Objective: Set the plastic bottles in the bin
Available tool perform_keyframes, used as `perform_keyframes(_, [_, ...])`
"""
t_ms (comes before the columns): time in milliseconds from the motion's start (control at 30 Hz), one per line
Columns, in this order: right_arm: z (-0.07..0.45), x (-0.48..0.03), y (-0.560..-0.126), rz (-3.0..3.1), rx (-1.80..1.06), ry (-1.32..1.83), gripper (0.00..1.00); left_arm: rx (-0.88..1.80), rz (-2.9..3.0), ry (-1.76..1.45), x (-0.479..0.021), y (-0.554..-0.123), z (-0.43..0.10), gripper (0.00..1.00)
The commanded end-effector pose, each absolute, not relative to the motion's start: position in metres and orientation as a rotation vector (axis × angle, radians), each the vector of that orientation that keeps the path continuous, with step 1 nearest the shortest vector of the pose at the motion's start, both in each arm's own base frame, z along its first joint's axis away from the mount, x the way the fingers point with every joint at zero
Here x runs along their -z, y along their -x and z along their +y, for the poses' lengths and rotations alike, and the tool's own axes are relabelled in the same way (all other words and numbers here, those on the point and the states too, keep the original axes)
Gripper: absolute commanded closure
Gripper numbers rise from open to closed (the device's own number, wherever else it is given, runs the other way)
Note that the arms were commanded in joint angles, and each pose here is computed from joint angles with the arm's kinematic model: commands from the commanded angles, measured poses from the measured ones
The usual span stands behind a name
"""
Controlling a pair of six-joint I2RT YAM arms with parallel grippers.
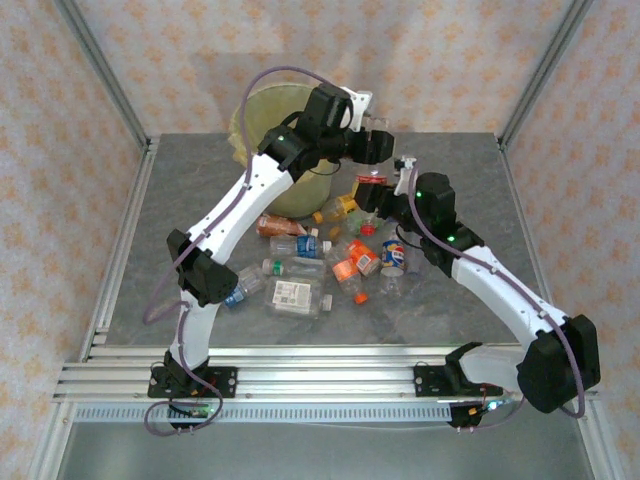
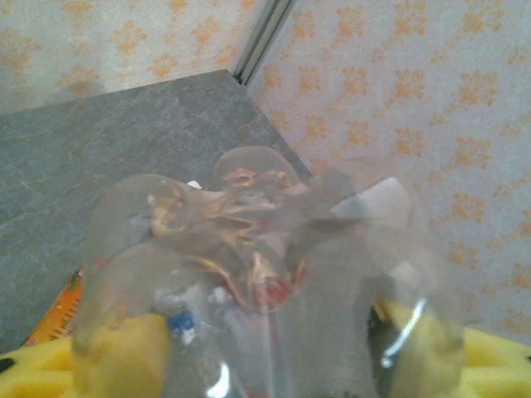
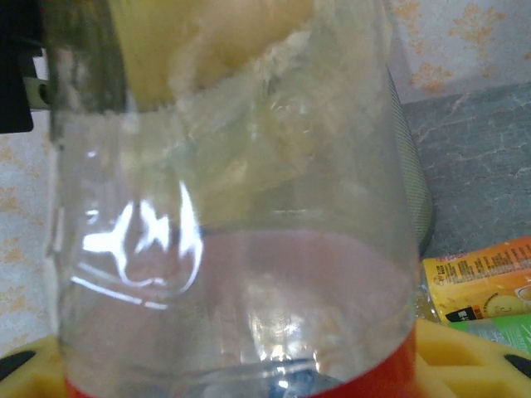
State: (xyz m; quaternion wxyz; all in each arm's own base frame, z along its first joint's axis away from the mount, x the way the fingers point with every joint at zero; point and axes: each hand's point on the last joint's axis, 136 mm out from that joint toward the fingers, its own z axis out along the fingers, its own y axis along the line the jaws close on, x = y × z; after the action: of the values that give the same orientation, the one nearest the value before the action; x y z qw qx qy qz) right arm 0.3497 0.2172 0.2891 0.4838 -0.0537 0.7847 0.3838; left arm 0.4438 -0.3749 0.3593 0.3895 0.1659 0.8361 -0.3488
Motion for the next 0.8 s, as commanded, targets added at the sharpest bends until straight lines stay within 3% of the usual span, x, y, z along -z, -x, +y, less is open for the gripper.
perform_keyframes(0, [0.22, -0.32, -0.352, 1.818, -0.931, 0.168, 0.67, 0.909, 2.101, -0.43, -0.374, -0.438, -0.373, 0.44])
perform_keyframes(133, [0.215, -0.316, -0.353, 1.847, -0.892, 0.156, 0.61, 0.912, 2.088, -0.426, -0.38, -0.437, -0.372, 0.51])
perform_keyframes(267, [0.206, -0.305, -0.354, 1.903, -0.827, 0.122, 0.44, 0.89, 2.062, -0.41, -0.39, -0.438, -0.366, 0.57])
perform_keyframes(467, [0.187, -0.307, -0.335, 1.925, -0.757, 0.094, 0.02, 0.844, 1.994, -0.35, -0.416, -0.446, -0.343, 0.61])
perform_keyframes(767, [0.144, -0.305, -0.312, 2.0, -0.588, -0.048, 0.01, 0.758, 1.751, -0.162, -0.498, -0.475, -0.261, 0.63])
